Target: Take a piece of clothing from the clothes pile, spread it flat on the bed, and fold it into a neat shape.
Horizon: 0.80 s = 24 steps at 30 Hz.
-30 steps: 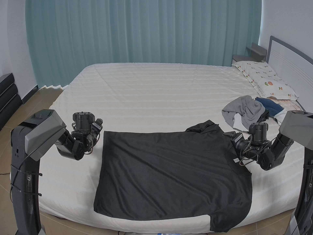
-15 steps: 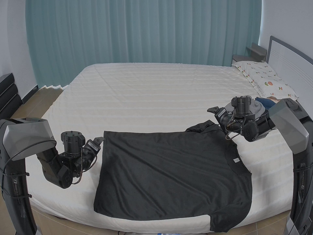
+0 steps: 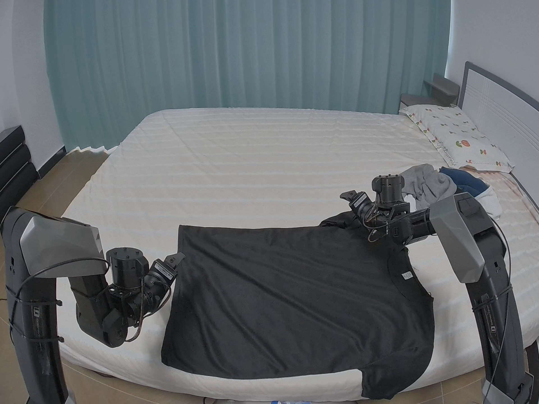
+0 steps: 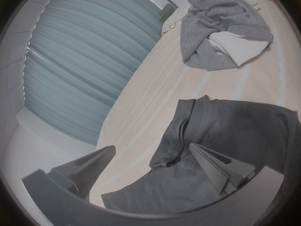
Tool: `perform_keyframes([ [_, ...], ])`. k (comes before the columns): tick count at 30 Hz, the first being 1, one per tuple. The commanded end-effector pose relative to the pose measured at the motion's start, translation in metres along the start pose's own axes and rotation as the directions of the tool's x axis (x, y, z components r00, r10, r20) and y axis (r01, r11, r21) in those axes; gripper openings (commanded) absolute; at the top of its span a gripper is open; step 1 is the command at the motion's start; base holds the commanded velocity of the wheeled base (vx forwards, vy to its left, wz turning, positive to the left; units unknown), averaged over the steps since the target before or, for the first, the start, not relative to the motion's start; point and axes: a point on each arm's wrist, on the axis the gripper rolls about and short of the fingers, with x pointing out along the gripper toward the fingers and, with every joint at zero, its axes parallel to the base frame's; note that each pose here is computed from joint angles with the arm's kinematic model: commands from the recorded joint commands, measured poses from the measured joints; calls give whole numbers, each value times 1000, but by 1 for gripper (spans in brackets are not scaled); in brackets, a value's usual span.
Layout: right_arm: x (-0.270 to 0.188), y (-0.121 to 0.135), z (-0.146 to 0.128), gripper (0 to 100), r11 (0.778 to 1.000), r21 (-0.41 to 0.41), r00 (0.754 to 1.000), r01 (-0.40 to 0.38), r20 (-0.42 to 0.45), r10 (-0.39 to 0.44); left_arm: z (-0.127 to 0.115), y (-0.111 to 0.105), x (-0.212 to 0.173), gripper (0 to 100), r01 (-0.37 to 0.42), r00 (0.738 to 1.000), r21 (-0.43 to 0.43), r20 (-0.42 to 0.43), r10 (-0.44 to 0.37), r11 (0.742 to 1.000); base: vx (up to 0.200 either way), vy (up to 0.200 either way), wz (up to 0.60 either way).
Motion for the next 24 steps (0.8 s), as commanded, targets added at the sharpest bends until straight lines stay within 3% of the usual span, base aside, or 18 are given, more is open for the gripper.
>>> perform_keyframes([
  [1, 14, -10, -20, 100, 1000, -4, 1000, 4, -22, -4, -5, 7, 0, 100, -27, 1000, 1, -17, 27, 1000, 0, 0, 0],
  [9, 22, -12, -57, 100, 1000, -10, 997, -4, -71, 3, -6, 8, -1, 100, -30, 999, 0, -23, 30, 1000, 0, 0, 0],
  [20, 23, -9, -44, 100, 996, -5, 996, -84, -21, 84, -6, 8, -1, 100, -30, 999, 1, -23, 30, 1000, 0, 0, 0],
  [24, 12, 19, -22, 100, 975, -57, 975, -214, 56, 217, -7, 7, -1, 100, -31, 999, 1, -22, 31, 1000, 0, 0, 0],
])
